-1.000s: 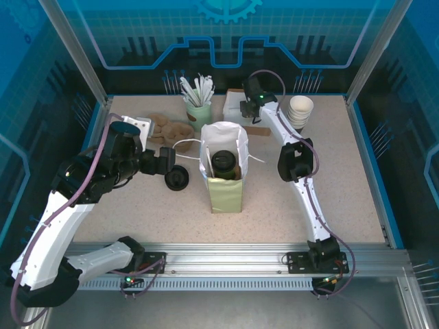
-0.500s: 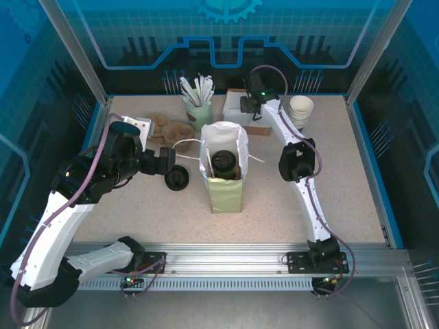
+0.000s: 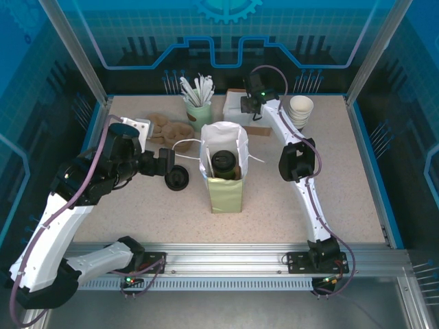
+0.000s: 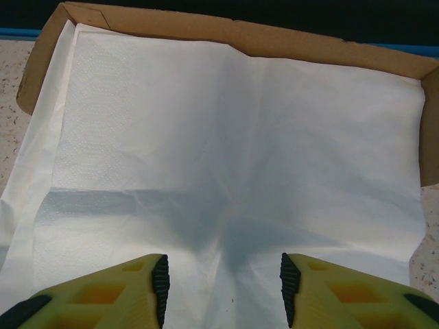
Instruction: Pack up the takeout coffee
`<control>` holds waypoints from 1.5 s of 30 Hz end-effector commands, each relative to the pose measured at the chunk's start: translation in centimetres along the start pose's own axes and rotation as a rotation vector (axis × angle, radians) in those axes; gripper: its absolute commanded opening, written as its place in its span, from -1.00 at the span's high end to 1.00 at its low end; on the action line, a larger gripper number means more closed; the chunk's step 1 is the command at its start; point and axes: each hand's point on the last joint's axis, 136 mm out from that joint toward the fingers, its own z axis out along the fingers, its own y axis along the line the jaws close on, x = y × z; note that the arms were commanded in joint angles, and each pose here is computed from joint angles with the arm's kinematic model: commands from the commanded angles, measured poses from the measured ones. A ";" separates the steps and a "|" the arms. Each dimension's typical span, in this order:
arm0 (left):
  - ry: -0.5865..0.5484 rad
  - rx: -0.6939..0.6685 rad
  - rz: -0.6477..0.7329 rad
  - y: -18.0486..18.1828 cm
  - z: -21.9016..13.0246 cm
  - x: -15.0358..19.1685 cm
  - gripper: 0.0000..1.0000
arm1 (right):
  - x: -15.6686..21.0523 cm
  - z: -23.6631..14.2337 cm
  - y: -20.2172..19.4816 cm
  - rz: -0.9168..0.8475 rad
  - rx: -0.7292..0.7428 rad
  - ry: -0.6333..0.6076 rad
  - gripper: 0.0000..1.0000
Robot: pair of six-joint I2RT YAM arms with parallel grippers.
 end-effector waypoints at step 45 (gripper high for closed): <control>-0.010 0.016 -0.039 0.2 -0.4 0.6 -0.98 | 2.5 2.0 -1.0 0.029 0.032 0.070 0.86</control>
